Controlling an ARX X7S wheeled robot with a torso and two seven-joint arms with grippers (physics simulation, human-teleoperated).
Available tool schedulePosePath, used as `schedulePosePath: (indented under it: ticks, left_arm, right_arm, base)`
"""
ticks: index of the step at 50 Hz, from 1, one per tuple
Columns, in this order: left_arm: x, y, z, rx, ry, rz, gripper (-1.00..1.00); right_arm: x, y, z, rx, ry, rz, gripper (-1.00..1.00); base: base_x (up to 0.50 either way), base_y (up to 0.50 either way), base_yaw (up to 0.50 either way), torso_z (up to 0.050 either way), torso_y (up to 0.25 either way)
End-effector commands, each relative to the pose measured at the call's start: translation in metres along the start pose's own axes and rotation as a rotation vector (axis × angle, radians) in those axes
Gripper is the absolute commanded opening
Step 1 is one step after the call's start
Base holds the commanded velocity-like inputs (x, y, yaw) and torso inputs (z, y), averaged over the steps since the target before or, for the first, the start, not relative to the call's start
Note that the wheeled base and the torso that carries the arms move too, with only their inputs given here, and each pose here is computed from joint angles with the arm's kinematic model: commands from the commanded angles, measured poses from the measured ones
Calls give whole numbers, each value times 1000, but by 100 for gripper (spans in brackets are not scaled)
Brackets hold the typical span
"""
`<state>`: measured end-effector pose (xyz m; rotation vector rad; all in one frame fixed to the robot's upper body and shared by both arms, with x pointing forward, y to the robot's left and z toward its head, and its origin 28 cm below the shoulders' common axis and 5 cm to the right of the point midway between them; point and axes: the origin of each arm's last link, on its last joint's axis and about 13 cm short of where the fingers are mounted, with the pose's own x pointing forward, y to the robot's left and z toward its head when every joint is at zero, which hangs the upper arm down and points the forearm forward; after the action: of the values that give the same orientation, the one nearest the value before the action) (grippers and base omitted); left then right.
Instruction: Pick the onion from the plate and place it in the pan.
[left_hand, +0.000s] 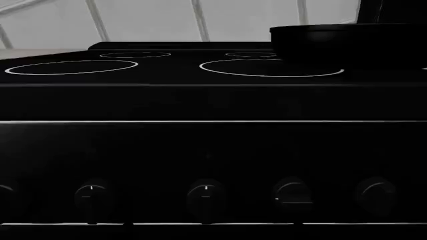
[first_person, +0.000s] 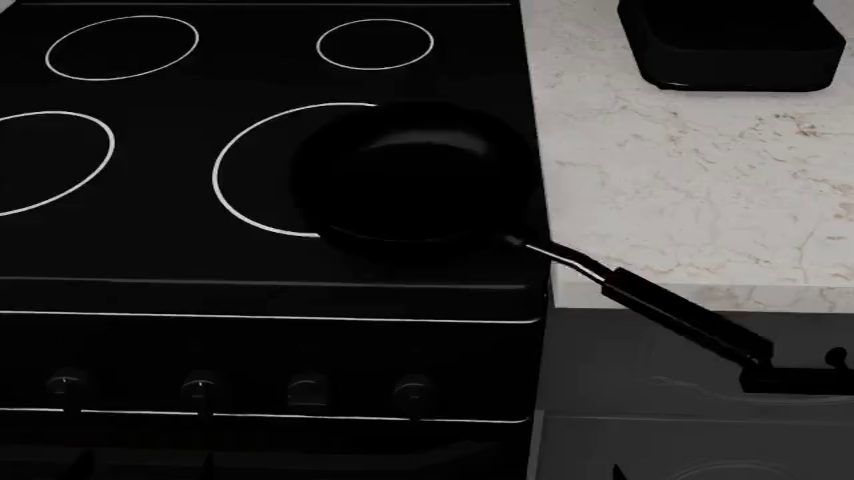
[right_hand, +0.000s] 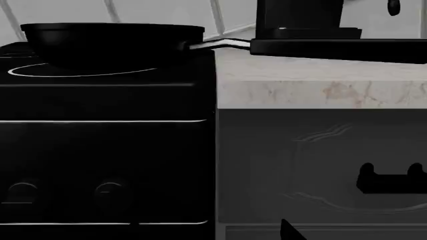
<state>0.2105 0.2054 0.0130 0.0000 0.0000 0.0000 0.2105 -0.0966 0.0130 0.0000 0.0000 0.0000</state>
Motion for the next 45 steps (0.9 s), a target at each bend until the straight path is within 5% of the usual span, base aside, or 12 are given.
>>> schedulePosePath:
  ticks: [1, 25, 26, 45]
  left_arm:
    - [0, 0, 0, 0, 0, 0, 100]
    - [-17, 1, -1, -33, 71, 29, 100]
    - [-20, 2, 1, -89, 79, -1, 100]
    - [-22, 2, 2, -93, 77, -21, 100]
  right_arm:
    - [0, 0, 0, 0, 0, 16, 100]
    - [-21, 2, -9, -14, 12, -52, 100]
    - [-23, 3, -8, -10, 15, -48, 100]
    - [-24, 4, -6, -6, 11, -45, 100]
  base:
    - [0, 0, 0, 0, 0]
    - [0, 0, 0, 0, 0]
    - [0, 0, 0, 50, 0]
    - [0, 0, 0, 50, 0]
